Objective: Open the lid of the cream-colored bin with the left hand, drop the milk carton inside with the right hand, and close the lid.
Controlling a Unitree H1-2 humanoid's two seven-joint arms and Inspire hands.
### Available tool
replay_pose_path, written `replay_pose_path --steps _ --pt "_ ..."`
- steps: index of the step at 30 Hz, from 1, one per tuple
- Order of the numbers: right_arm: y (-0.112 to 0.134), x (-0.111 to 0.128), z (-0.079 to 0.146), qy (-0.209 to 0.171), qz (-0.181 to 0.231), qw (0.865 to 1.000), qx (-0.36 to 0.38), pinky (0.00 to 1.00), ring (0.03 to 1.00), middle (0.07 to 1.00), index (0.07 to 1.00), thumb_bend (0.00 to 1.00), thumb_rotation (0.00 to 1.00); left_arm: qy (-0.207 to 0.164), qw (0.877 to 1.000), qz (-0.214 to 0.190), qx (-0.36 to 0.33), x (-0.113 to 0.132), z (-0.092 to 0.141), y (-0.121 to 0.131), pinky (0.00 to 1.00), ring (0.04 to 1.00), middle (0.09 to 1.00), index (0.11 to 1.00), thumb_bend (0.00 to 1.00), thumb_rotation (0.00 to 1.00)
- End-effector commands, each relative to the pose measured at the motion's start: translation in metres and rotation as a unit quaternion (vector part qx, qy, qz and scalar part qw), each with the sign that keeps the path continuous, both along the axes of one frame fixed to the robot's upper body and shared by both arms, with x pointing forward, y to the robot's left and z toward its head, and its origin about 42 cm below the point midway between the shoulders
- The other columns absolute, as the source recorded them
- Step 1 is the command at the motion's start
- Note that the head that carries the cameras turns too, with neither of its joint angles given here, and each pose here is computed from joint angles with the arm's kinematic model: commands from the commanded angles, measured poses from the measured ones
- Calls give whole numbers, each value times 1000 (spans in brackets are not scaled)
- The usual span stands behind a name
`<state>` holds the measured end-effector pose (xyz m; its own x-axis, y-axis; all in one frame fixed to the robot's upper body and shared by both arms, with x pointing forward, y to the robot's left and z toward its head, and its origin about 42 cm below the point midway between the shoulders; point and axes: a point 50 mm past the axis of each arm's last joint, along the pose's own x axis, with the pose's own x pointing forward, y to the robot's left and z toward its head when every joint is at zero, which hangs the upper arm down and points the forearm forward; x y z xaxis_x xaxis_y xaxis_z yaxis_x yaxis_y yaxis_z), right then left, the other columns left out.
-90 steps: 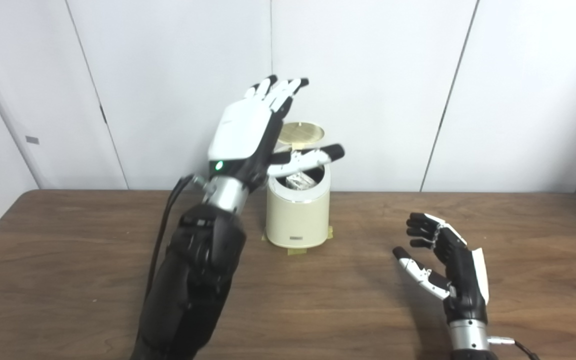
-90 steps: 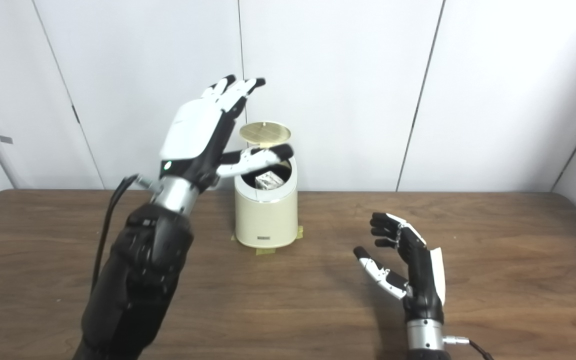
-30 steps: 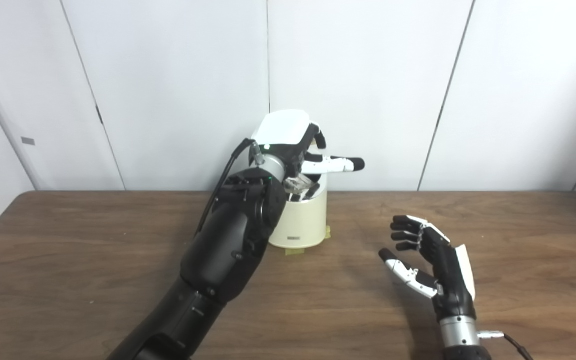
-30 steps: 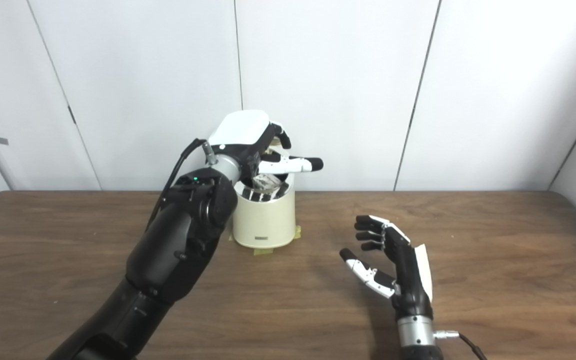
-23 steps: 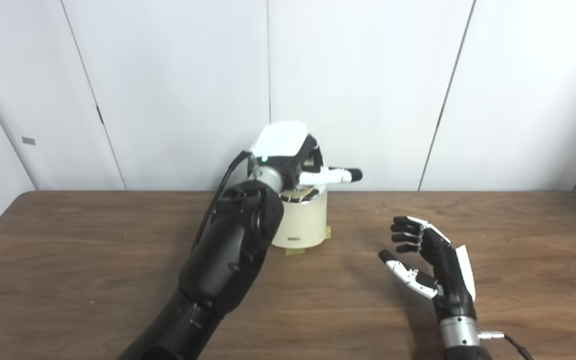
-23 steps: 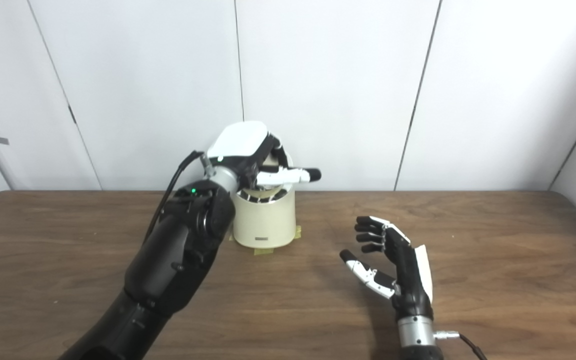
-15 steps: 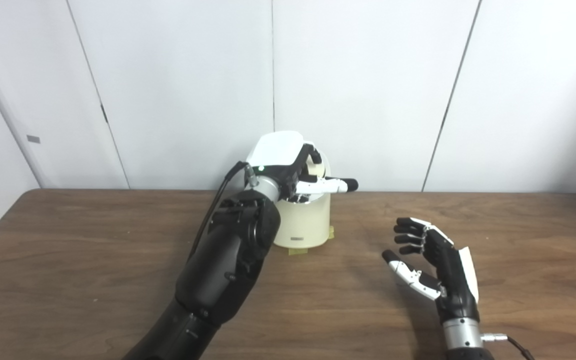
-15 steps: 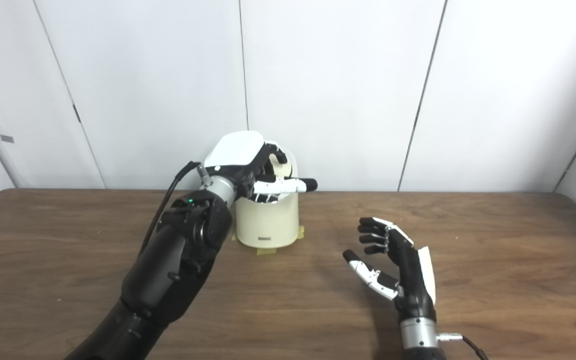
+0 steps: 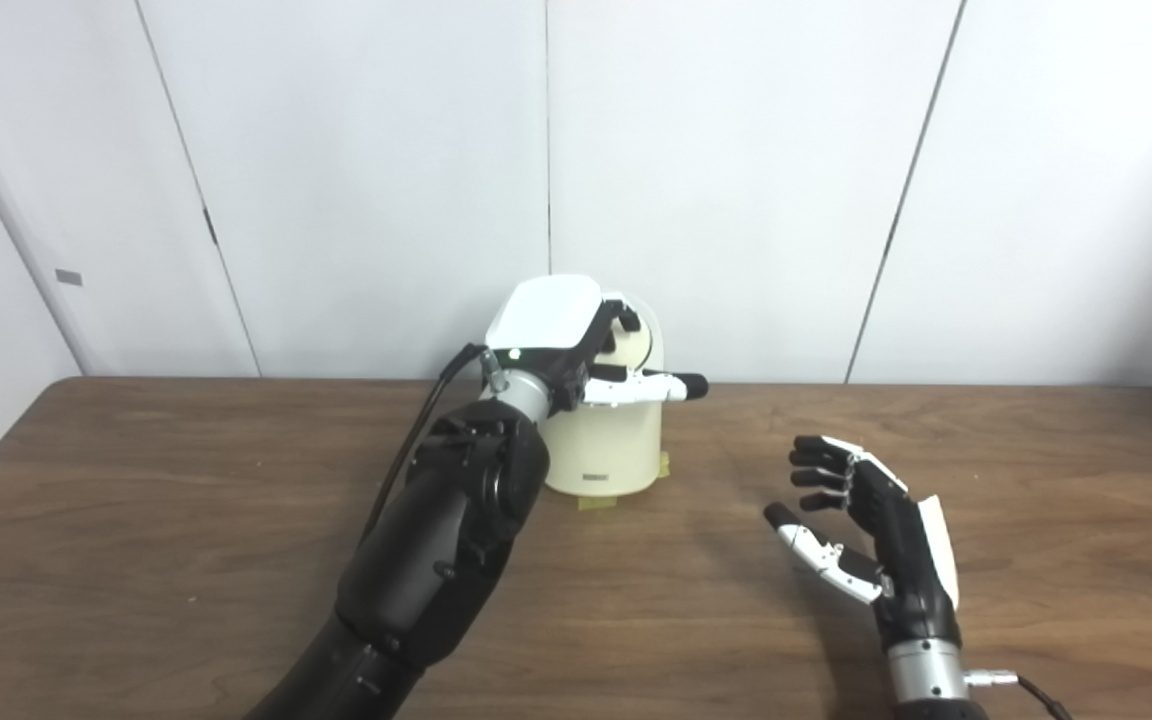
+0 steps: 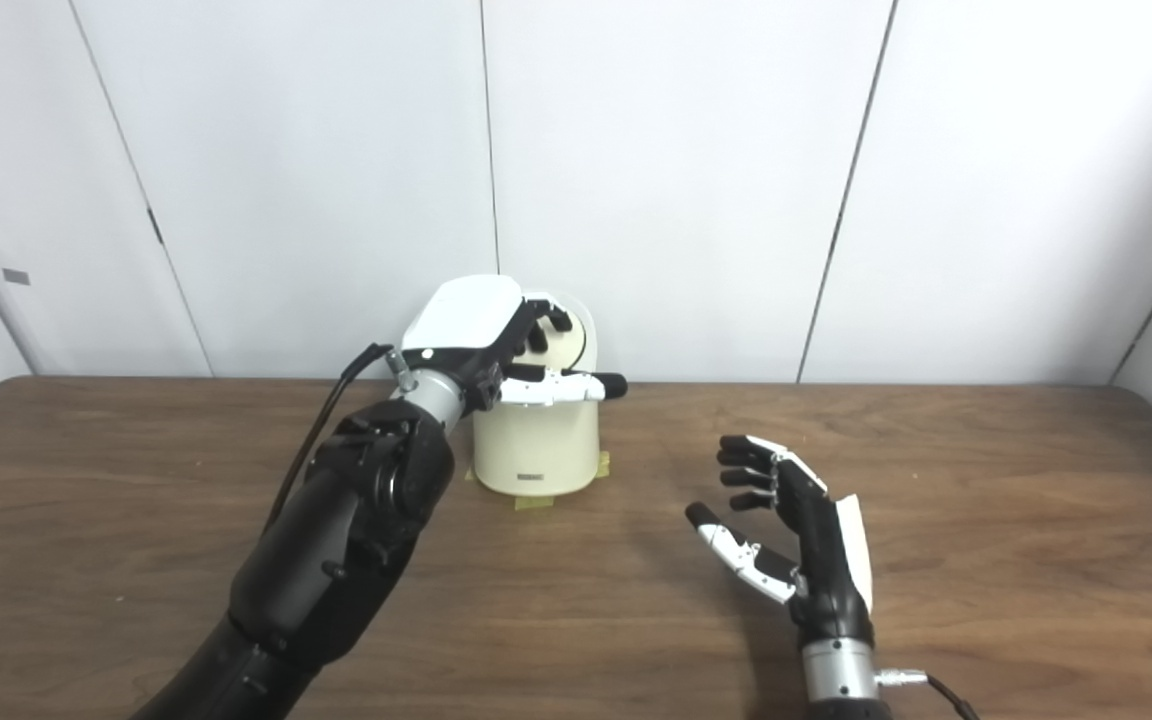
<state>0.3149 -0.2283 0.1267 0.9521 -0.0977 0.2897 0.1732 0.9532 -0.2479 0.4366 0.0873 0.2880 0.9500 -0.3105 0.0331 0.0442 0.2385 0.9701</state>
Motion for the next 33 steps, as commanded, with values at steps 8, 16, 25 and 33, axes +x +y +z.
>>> replay_pose_path --steps 8,16,25,33 --pt "1 -11 -9 24 1 1000 -1 564 665 699 706 324 185 -18 1000 -5 5 3 -4 7 1000 753 736 742 897 870" --pt "5 -12 -8 24 6 1000 2 561 659 702 713 326 190 -23 998 -24 46 -1 -30 14 1000 757 709 731 883 873" --pt "7 -12 -7 23 8 1000 6 556 654 695 703 336 193 -15 998 -26 52 -5 -43 15 1000 717 686 746 891 860" --pt "7 -10 -7 22 10 1000 4 549 649 689 702 335 202 -27 999 -34 27 -7 -34 15 1000 694 724 750 872 878"
